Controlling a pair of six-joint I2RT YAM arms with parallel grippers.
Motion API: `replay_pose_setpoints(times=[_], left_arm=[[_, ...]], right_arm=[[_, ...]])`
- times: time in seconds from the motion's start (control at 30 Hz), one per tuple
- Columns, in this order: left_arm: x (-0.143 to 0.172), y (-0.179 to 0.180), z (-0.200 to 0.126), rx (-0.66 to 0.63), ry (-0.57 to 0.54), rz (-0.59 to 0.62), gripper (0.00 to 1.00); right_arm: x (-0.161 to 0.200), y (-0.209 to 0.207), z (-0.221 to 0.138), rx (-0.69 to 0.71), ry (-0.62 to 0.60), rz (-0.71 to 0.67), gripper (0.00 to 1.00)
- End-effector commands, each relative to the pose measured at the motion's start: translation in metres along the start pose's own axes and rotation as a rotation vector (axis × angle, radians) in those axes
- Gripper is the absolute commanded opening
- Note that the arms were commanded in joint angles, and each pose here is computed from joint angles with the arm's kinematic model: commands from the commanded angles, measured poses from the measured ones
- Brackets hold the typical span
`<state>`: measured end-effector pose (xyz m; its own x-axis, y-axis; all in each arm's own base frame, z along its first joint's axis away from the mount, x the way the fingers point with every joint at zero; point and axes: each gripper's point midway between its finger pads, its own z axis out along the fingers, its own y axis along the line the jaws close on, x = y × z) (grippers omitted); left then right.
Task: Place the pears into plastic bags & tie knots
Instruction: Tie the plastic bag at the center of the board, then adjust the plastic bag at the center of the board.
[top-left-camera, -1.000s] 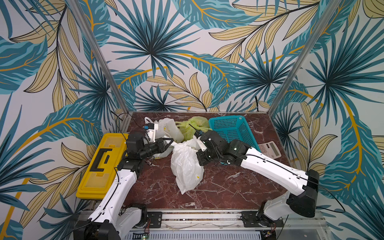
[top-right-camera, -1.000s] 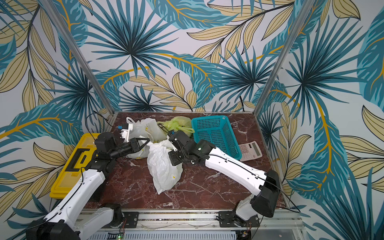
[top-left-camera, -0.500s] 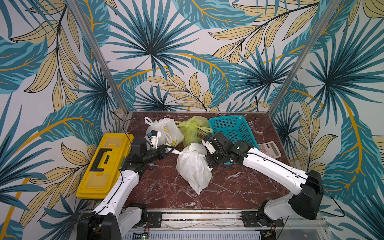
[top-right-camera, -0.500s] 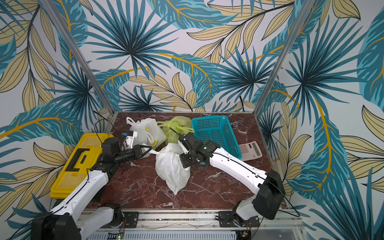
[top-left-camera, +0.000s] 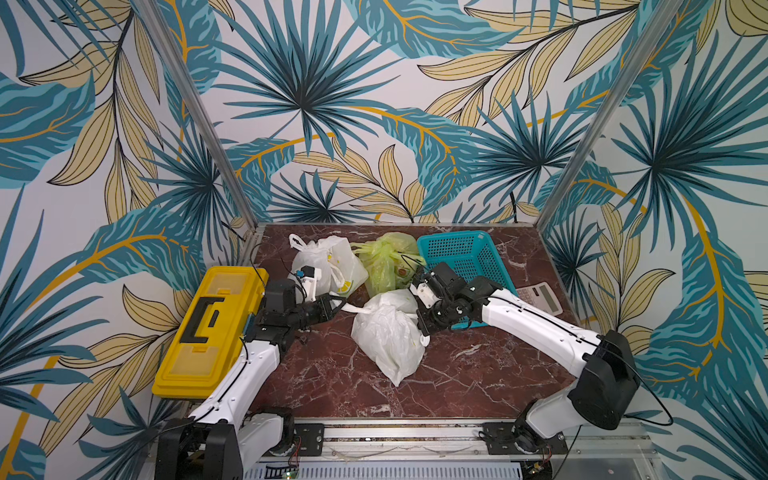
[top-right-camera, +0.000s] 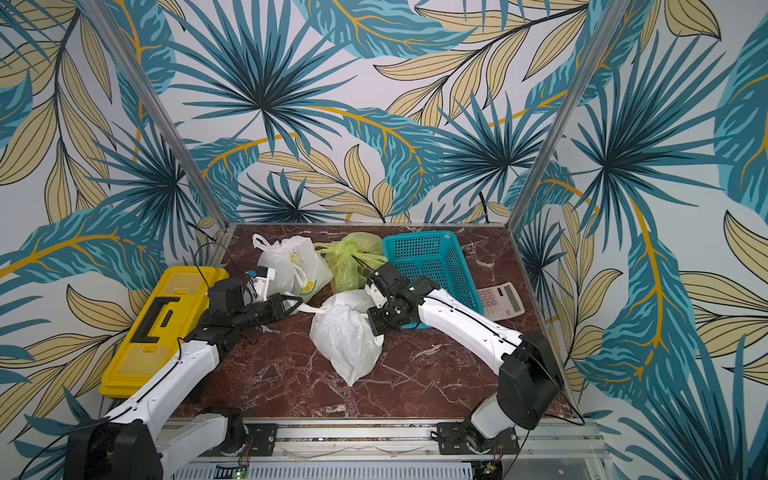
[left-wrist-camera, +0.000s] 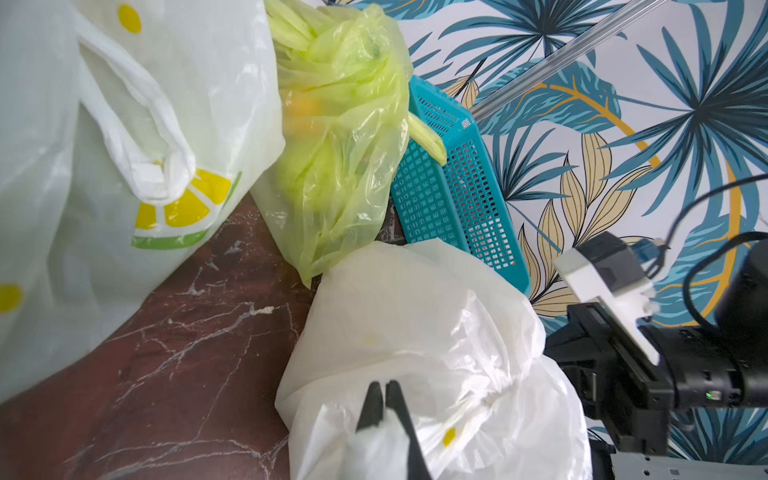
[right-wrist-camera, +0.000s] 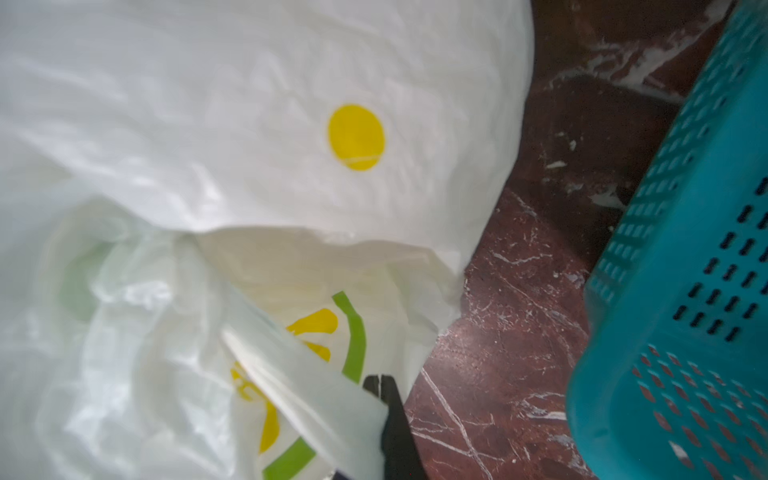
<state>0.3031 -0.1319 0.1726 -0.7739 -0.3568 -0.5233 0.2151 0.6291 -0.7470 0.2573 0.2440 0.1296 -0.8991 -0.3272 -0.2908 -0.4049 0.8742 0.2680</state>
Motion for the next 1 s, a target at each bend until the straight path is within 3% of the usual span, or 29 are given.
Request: replay_pose_setpoints(times=[0.0,0.07,0.1,0.23,0.3,0.37,0.53,0.67,0.83,0.87,0.97], left_arm=[[-0.012,0.036,-0.003,-0.167,-0.069,-0.011,0.0],[-0.016,0.011,0.002,-0.104,-0.052,0.027,0.0],[-0.019,-0.001,0.001,-0.071,-0.051,0.033,0.0],[-0.023,-0.029,-0.014,-0.016,-0.051,0.056,0.4],[-0.021,-0.037,-0.021,0.002,-0.054,0.07,0.51],[-0.021,-0.044,-0.027,0.012,-0.057,0.08,0.56],[-0.027,-0.042,-0.045,-0.094,-0.06,0.125,0.57],[-0.04,-0.044,-0.065,-0.192,-0.097,0.206,0.57],[-0.043,-0.052,-0.072,-0.184,-0.119,0.234,0.58],[-0.044,-0.053,-0.073,-0.188,-0.125,0.24,0.58],[-0.051,-0.057,-0.08,-0.201,-0.156,0.262,0.57]], right_arm=[[0.031,-0.038,-0.005,0.148,0.126,0.07,0.0],[0.012,-0.014,-0.02,0.076,0.053,0.033,0.0],[0.005,-0.006,-0.028,0.052,0.026,0.025,0.08],[-0.006,0.004,-0.062,0.032,-0.045,0.008,0.42],[-0.011,0.008,-0.075,0.015,-0.093,-0.008,0.52],[-0.022,0.018,-0.087,0.012,-0.155,-0.036,0.64],[-0.042,0.064,-0.072,0.081,-0.191,-0.149,0.74],[-0.038,0.089,-0.031,0.139,-0.149,-0.2,0.78],[-0.029,0.088,0.024,0.263,-0.025,-0.224,0.74],[-0.031,0.091,0.03,0.254,-0.02,-0.22,0.69],[-0.044,0.116,0.037,0.153,-0.045,-0.222,0.32]])
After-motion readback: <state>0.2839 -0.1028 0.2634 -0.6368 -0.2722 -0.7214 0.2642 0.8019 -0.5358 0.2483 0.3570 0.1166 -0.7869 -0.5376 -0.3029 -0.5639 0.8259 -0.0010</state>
